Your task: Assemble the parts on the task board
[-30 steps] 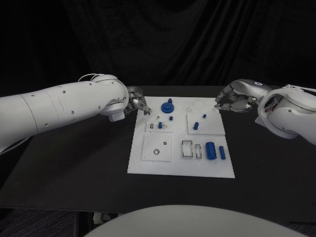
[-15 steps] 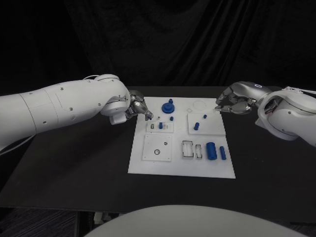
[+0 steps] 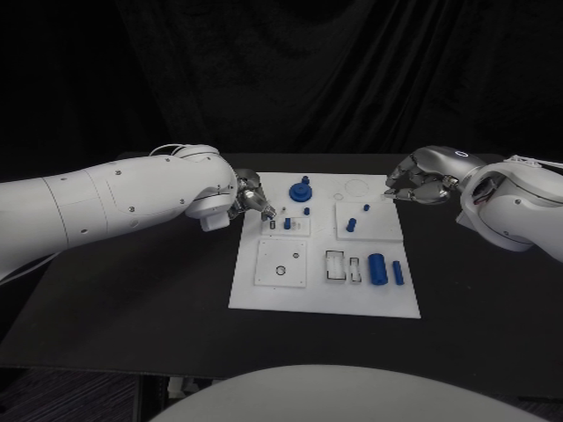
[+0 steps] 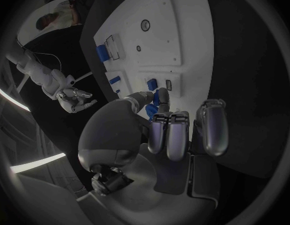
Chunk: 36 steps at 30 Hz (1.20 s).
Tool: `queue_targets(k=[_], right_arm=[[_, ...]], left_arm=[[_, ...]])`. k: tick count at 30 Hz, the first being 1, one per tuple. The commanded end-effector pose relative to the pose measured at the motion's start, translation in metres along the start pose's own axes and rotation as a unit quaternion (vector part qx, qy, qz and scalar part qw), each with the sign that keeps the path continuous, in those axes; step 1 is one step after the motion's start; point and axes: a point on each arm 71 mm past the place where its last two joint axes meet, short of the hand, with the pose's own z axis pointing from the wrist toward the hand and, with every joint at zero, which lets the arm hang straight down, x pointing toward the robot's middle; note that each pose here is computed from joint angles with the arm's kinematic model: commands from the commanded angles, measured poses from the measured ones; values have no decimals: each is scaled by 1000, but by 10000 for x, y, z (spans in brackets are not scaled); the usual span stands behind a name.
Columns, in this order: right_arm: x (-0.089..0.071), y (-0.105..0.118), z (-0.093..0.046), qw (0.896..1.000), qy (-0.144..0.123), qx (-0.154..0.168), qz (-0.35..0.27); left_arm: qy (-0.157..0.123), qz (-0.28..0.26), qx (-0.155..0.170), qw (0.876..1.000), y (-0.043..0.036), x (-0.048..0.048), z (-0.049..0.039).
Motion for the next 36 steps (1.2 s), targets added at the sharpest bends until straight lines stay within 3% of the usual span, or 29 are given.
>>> queue_targets(k=[1, 8, 15, 36], right_arm=[[14, -10, -2, 1000, 3, 9, 0], [14, -17, -11, 1000, 3, 10, 0], [14, -25, -18, 1000, 4, 11, 0], [18, -26, -24, 1000, 6, 11, 0]], left_arm=[[-32, 11, 11, 999, -17, 16, 20], [-55, 29, 21, 998, 3, 110, 61], [-62, 32, 27, 997, 15, 168, 93], [-51, 31, 33, 998, 62, 307, 212]])
